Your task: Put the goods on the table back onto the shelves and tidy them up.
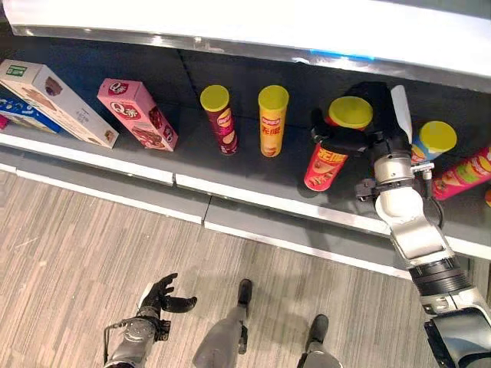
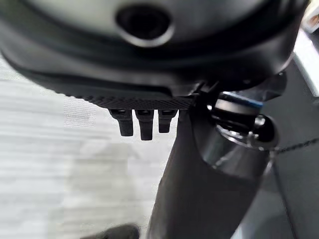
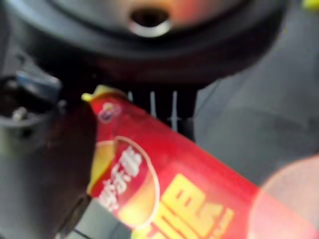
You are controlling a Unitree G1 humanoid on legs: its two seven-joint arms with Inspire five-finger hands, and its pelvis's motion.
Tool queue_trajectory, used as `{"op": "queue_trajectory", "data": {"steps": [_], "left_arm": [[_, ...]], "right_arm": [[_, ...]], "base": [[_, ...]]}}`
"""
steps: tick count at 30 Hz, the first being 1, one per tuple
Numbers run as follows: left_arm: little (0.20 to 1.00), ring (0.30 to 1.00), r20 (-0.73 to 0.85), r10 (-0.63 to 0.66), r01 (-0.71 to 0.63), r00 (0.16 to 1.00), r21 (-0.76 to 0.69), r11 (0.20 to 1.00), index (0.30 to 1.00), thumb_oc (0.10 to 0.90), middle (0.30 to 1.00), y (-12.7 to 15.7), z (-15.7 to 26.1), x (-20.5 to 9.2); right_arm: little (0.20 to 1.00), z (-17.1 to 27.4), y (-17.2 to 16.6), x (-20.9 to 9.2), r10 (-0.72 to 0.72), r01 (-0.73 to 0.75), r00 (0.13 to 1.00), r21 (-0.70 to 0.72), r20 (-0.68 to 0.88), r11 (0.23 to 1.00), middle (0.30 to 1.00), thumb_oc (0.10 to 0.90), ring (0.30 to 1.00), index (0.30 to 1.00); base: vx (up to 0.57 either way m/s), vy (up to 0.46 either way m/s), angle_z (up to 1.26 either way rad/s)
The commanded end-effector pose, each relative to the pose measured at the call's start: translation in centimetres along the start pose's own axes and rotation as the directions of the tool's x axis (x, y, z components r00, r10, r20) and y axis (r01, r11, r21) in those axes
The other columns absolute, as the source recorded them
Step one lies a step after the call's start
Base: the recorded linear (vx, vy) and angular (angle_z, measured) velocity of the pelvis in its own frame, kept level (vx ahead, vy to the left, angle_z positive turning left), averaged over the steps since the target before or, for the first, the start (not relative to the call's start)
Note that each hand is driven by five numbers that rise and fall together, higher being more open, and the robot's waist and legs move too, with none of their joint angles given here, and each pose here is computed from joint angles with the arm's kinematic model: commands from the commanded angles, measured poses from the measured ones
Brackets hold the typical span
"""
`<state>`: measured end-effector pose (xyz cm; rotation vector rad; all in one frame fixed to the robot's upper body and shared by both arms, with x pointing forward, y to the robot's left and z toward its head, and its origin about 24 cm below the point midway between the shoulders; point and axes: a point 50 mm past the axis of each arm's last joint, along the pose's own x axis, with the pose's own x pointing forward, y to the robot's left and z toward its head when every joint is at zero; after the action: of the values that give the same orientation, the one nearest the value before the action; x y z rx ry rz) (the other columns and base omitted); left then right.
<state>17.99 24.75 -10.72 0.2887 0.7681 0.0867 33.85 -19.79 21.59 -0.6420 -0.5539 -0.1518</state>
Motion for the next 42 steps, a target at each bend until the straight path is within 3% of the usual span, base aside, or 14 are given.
{"op": "queue_trajectory", "data": {"steps": [1, 13, 23, 30, 38, 42], "left_arm": [[0.9, 0.9, -0.148, -0.011, 0.016, 0.989, 0.03, 0.999, 0.9, 0.8, 0.9, -0.5, -5.3, -2.2], [0.9, 0.9, -0.136, 0.004, -0.004, 0.991, 0.003, 1.0, 0.9, 0.8, 0.9, -0.7, -5.1, -2.2], [0.9, 0.9, -0.113, 0.02, -0.018, 0.993, 0.016, 1.0, 0.9, 0.8, 0.9, -0.4, -4.7, -2.1], [0.9, 0.9, -0.047, 0.038, -0.038, 0.998, 0.012, 0.999, 0.9, 0.8, 0.9, 0.0, -3.3, -1.7], [0.9, 0.9, 0.0, 0.035, -0.035, 0.999, 0.013, 0.999, 0.9, 0.8, 0.9, -0.1, -2.2, -1.4], [0.9, 0.9, 0.031, 0.023, -0.024, 0.999, 0.029, 0.999, 0.9, 0.8, 0.9, -0.5, -1.3, -1.1]], "right_arm": [[0.3, 4.4, -2.9, 2.7, -0.142, 0.143, 0.967, 0.01, 0.213, 0.99, 0.3, 0.4, 0.3, 0.3], [0.3, 1.6, -2.0, 2.5, -0.177, 0.177, 0.981, -0.001, 0.083, 0.984, 0.3, 0.4, 0.3, 0.3], [0.3, 1.6, -4.1, 3.7, -0.284, 0.291, 0.955, -0.081, 0.091, 0.953, 0.3, 0.4, 0.3, 0.3], [0.3, 1.9, -7.6, 4.7, -0.441, 0.452, 0.891, -0.132, 0.109, 0.882, 0.3, 0.4, 0.3, 0.3], [0.3, 2.0, -9.5, 5.1, -0.518, 0.531, 0.847, -0.153, 0.119, 0.833, 0.3, 0.4, 0.3, 0.3], [0.3, 3.2, -10.7, 5.2, -0.589, 0.616, 0.786, -0.161, 0.187, 0.771, 0.3, 0.4, 0.3, 0.3]], "base": [[0.03, -0.003, 0.0], [0.01, -0.004, -0.05], [0.01, 0.011, 0.07], [0.0, 0.017, 0.01], [-0.01, 0.015, 0.09], [0.0, 0.024, 0.05]]}}
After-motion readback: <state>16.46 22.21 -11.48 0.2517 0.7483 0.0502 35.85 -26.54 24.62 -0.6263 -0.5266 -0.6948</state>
